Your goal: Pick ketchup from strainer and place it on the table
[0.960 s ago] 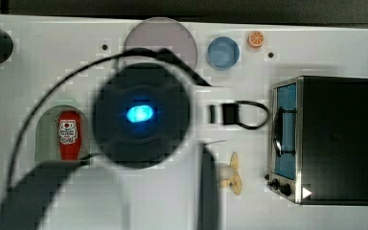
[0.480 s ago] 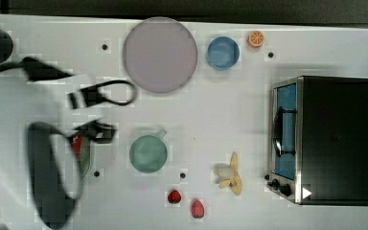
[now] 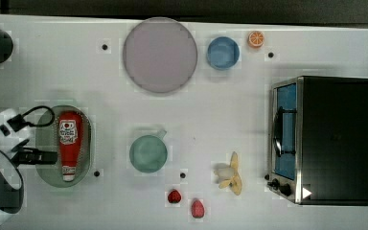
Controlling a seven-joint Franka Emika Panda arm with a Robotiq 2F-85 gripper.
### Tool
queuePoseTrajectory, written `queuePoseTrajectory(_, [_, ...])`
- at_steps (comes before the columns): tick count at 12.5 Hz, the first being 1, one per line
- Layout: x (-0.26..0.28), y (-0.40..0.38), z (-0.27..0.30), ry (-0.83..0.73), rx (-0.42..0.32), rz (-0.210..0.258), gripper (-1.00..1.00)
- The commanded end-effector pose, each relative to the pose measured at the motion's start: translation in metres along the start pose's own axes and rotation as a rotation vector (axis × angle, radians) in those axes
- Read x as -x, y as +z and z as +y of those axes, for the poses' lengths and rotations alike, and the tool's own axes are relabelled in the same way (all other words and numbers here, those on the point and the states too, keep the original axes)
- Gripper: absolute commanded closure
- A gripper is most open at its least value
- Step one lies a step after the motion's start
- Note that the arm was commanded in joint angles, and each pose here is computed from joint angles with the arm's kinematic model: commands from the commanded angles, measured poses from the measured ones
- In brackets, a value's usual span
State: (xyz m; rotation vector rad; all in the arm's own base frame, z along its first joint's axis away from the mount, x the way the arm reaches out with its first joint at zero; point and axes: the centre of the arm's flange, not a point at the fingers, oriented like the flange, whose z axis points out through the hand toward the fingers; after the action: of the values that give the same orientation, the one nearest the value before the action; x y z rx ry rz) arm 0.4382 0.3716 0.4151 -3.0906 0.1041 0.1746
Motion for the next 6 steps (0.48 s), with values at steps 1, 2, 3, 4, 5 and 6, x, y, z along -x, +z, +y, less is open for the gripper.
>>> queuePoseTrajectory(1, [-0.001,0.036,-0.007,0.031,-0.057,0.039,-1.00])
queuePoseTrajectory(2, [0.000,0.058,-0.007,0.017,-0.065,0.057,-1.00])
queuePoseTrajectory(3, [0.001,0.078,-0.005,0.009,-0.066,0.078,-1.00])
queuePoseTrajectory(4, [0.001,0.097,-0.003,0.018,-0.076,0.098,-1.00])
queuePoseTrajectory(5, [0.001,0.114,-0.002,0.033,-0.086,0.112,-1.00])
queuePoseTrajectory(6, [0.000,0.131,-0.001,0.038,-0.092,0.115,-1.00])
